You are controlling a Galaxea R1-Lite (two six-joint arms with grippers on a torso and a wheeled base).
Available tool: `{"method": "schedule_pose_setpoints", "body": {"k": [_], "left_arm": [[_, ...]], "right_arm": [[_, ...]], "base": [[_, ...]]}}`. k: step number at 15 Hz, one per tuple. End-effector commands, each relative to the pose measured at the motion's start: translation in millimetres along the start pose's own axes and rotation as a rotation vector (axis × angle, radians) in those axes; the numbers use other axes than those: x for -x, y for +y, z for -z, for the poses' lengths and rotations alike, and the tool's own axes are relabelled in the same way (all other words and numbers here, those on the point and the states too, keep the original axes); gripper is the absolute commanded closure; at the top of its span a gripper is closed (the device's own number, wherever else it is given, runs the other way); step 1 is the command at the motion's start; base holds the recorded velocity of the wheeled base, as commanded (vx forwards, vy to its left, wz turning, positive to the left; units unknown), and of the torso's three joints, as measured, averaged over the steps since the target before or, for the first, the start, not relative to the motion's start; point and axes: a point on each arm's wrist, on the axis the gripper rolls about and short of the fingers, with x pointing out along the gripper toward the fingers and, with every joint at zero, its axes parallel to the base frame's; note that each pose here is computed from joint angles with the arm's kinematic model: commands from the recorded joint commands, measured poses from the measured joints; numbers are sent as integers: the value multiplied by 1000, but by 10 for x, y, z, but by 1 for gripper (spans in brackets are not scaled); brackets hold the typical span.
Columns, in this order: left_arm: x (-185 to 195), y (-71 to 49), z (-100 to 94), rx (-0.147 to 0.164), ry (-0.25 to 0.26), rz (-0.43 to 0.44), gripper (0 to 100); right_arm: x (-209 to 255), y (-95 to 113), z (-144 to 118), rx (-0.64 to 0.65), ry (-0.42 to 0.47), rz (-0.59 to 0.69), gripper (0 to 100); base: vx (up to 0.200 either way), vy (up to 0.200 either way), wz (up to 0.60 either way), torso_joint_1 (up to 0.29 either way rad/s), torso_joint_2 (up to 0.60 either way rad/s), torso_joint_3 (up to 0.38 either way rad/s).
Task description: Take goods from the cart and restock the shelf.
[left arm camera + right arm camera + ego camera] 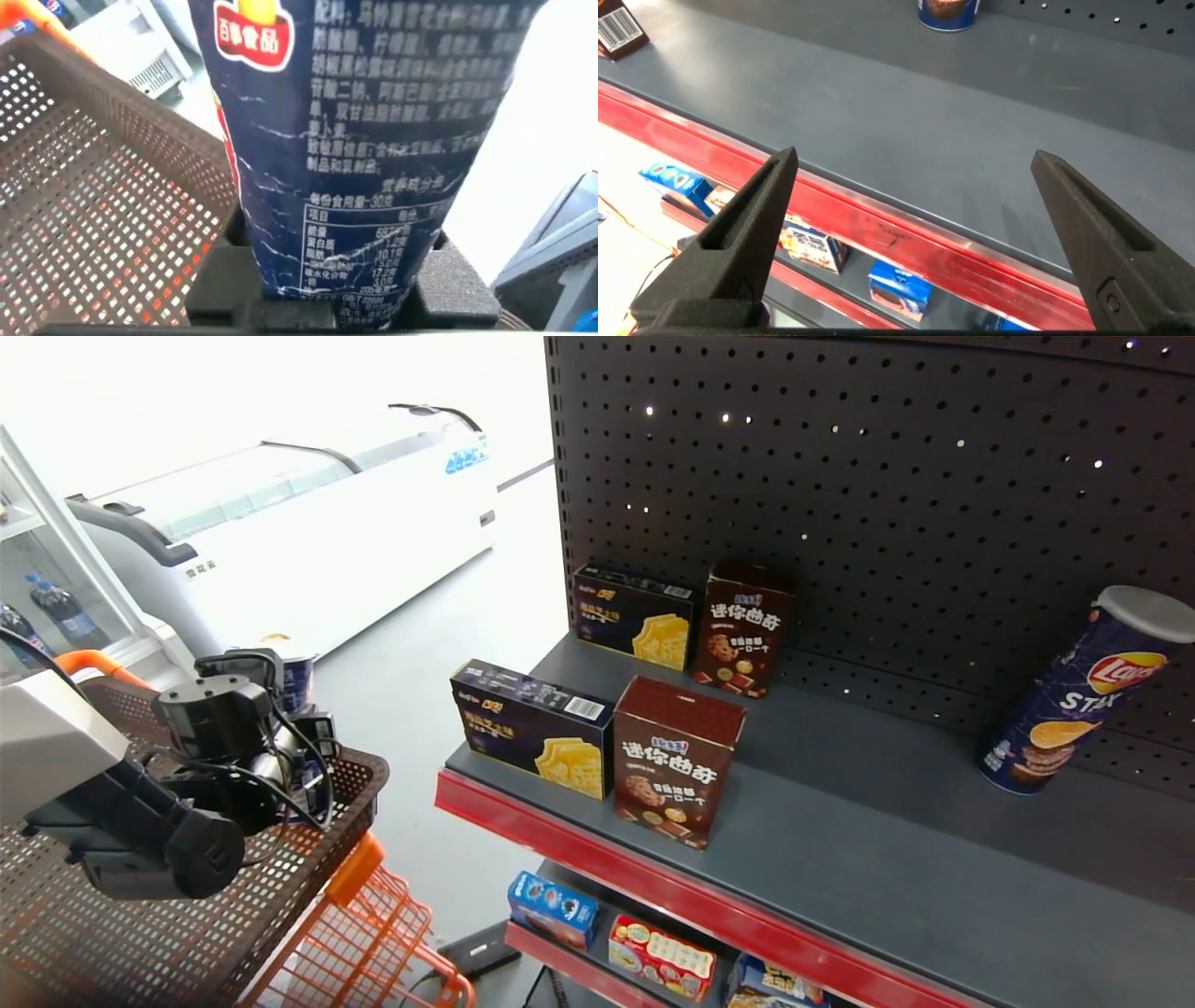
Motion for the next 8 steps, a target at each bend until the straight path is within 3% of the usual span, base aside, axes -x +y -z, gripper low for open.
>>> {"method": "schedule_pose_setpoints", "body": {"k": [1, 5, 8], "left_arm": [[130, 0, -277, 18, -68, 14, 100], [491, -61, -771, 43, -170, 96, 100], [811, -22, -1090, 53, -216, 170, 100]], "right_arm": [[-1, 0, 0, 0, 2, 0, 0], [-1, 0, 0, 0, 2, 0, 0], [-1, 0, 0, 0, 2, 0, 0]], "base": [[0, 0, 0, 0, 0, 0], [0, 0, 0, 0, 0, 0], [0, 0, 0, 0, 0, 0]]}}
